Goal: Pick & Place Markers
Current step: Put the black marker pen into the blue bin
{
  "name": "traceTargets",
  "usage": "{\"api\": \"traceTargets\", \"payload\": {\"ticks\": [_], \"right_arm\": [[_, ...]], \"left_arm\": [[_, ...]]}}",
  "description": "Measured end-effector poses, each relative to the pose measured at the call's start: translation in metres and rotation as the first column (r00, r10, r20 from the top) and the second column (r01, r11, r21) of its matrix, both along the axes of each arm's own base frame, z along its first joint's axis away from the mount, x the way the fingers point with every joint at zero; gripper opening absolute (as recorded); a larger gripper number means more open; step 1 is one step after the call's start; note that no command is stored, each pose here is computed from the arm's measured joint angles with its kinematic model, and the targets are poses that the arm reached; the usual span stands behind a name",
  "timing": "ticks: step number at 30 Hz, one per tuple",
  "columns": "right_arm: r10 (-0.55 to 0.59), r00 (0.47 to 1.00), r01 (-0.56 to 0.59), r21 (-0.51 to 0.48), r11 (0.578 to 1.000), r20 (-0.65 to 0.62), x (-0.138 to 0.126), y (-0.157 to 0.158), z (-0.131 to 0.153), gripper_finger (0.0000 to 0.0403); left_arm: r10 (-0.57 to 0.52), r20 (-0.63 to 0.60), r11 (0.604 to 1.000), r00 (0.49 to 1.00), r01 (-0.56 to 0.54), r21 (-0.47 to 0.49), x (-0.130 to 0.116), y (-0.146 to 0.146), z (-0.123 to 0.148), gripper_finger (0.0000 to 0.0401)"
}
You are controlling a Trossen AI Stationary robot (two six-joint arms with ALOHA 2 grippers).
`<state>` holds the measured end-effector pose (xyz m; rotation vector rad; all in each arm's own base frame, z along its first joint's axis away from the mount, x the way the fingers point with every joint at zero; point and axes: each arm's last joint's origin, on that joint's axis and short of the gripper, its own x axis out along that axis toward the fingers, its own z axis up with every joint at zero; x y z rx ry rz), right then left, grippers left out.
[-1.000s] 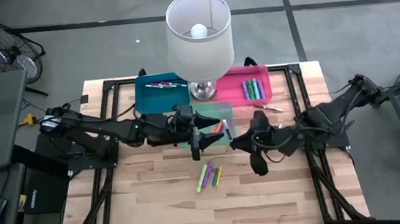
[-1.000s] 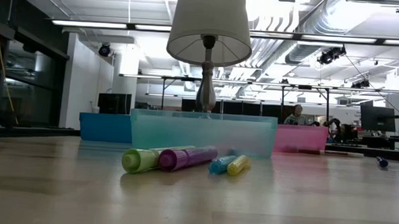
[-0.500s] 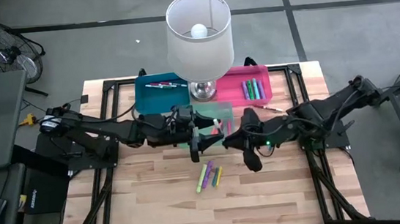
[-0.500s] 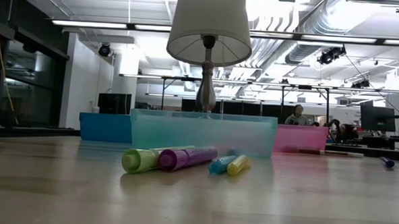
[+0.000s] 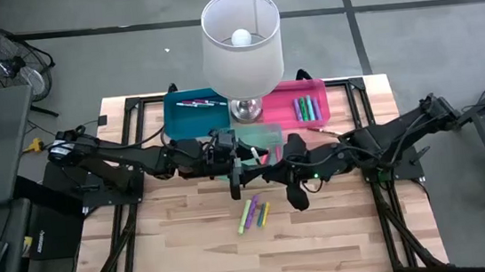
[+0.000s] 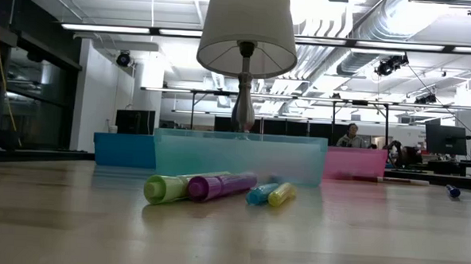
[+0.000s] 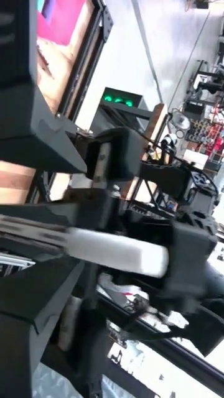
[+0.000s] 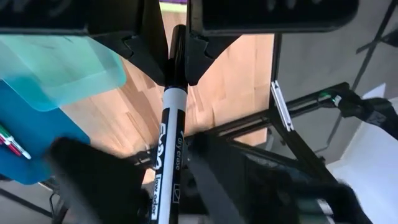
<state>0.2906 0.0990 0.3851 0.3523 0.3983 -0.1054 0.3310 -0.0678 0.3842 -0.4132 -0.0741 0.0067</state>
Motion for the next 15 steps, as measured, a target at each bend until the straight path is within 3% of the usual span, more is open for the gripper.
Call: {"api": "traceTargets", "payload": {"ticks": [6, 15], "right_arm": [[-0.008, 1.0, 0.008, 0.0, 1.0, 0.002, 0.0002, -0.0019, 0.0005, 0.0027], [-0.013, 1.0, 0.013, -0.003, 1.0, -0.001, -0.0003, -0.0032, 0.0007, 0.0026]], "left_arm": [[-0.001, -0.01, 1.0, 1.0, 0.001, 0.006, 0.0001, 0.0, -0.001, 0.0156], [-0.024, -0.032, 0.999, 0.999, 0.025, 0.043, 0.0002, -0.0008, -0.0031, 0.0027]]}}
